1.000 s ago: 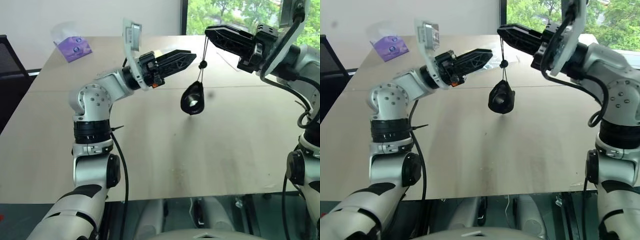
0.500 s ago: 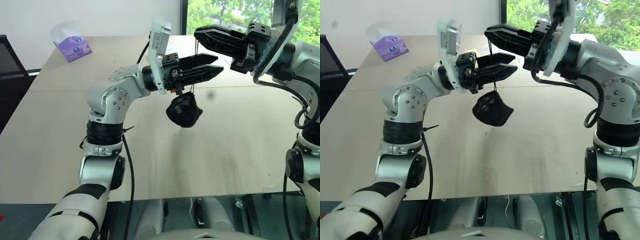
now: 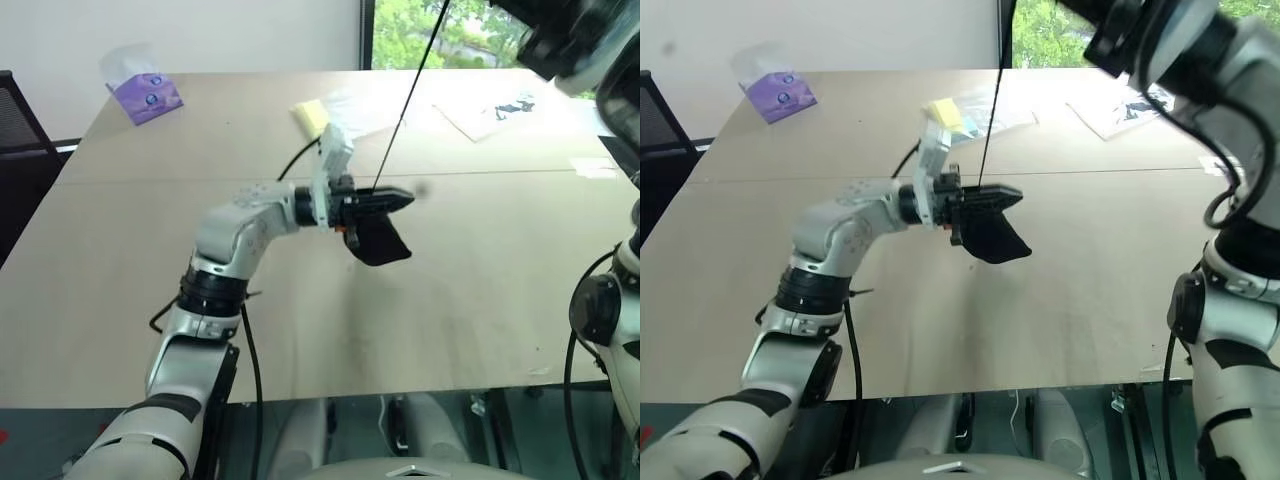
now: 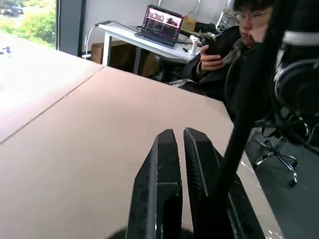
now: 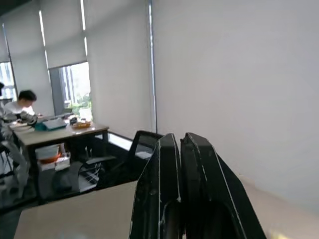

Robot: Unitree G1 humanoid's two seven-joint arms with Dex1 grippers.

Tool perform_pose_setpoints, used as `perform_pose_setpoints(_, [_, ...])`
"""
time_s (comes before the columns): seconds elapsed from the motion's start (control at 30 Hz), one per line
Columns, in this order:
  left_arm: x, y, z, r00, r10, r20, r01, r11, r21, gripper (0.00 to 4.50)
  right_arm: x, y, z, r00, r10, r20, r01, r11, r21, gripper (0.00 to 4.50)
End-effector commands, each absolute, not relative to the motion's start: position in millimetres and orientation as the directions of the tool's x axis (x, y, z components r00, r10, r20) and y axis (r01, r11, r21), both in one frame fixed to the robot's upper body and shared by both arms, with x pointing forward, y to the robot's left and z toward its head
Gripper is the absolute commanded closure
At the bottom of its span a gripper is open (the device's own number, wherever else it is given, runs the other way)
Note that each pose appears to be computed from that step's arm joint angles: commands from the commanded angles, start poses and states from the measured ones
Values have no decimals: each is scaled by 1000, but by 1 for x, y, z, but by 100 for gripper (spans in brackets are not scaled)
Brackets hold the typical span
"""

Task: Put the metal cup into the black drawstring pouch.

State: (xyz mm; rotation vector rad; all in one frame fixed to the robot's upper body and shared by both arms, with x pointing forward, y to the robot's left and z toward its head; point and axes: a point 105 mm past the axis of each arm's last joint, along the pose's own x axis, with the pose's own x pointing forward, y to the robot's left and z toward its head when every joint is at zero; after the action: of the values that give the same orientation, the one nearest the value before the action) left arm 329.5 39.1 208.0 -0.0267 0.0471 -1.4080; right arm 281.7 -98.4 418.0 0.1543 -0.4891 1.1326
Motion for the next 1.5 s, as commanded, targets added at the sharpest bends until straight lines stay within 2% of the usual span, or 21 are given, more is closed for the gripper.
perform_pose_setpoints(0.03, [340,55,177,234,-966,-110,969,241,-60,446,268,-134,454,329,727,603,-842,515,-161,450])
perform_pose_setpoints(0.2, [348,61,173,293,-950,-110,954,297,-26,446,287,-146,436,425,702,571,-806,581,-113,450])
perform_pose_setpoints(0.3, [360,64,181,373,-925,-75,928,373,8,446,297,-144,412,476,716,510,-791,603,-108,450])
perform_pose_setpoints(0.4, [364,65,188,400,-915,-52,917,399,16,446,307,-144,389,538,711,454,-764,639,-95,450])
perform_pose_setpoints(0.43, [369,69,196,424,-905,-14,904,424,-42,446,313,-143,373,575,711,405,-750,656,-87,450])
perform_pose_setpoints(0.47, [370,73,204,434,-901,25,899,431,-76,373,318,-143,356,612,706,357,-734,674,-75,450])
perform_pose_setpoints(0.5, [373,79,210,455,-889,51,887,448,-108,359,320,-142,337,635,711,302,-725,683,-83,450])
perform_pose_setpoints(0.53, [377,85,214,485,-872,68,870,473,-139,309,321,-141,315,653,718,243,-720,687,-97,450])
perform_pose_setpoints(0.63, [381,99,213,535,-843,59,833,515,-201,192,317,-137,274,669,727,155,-721,686,-97,373])
perform_pose_setpoints(0.67, [378,104,214,533,-844,63,830,507,-234,145,316,-137,260,683,720,123,-713,694,-100,321])
perform_pose_setpoints(0.77, [373,121,215,553,-831,61,793,503,-344,144,310,-135,230,705,706,64,-698,708,-107,188])
perform_pose_setpoints(0.87, [355,132,206,523,-853,-11,748,465,-474,144,303,-136,206,731,682,-4,-676,723,-142,30])
perform_pose_setpoints(0.9, [356,140,207,559,-829,-6,715,485,-503,144,300,-137,200,740,673,-16,-668,731,-139,14])
perform_pose_setpoints(1.0, [366,163,211,687,-727,3,625,588,-513,144,295,-139,191,752,658,-32,-656,743,-132,14])
perform_pose_setpoints(1.1, [359,163,208,698,-715,-34,637,643,-425,144,293,-138,187,752,657,-41,-656,742,-140,14])
perform_pose_setpoints(1.23, [336,170,205,735,-678,-18,667,728,-158,144,284,-135,175,748,656,-103,-658,713,-243,14])
perform_pose_setpoints(1.33, [319,181,193,753,-656,-55,653,755,-65,144,276,-137,171,753,649,-107,-653,719,-238,14])
perform_pose_setpoints(1.5, [301,202,184,827,-563,-1,562,825,52,144,263,-155,164,797,598,-90,-597,753,-278,14])
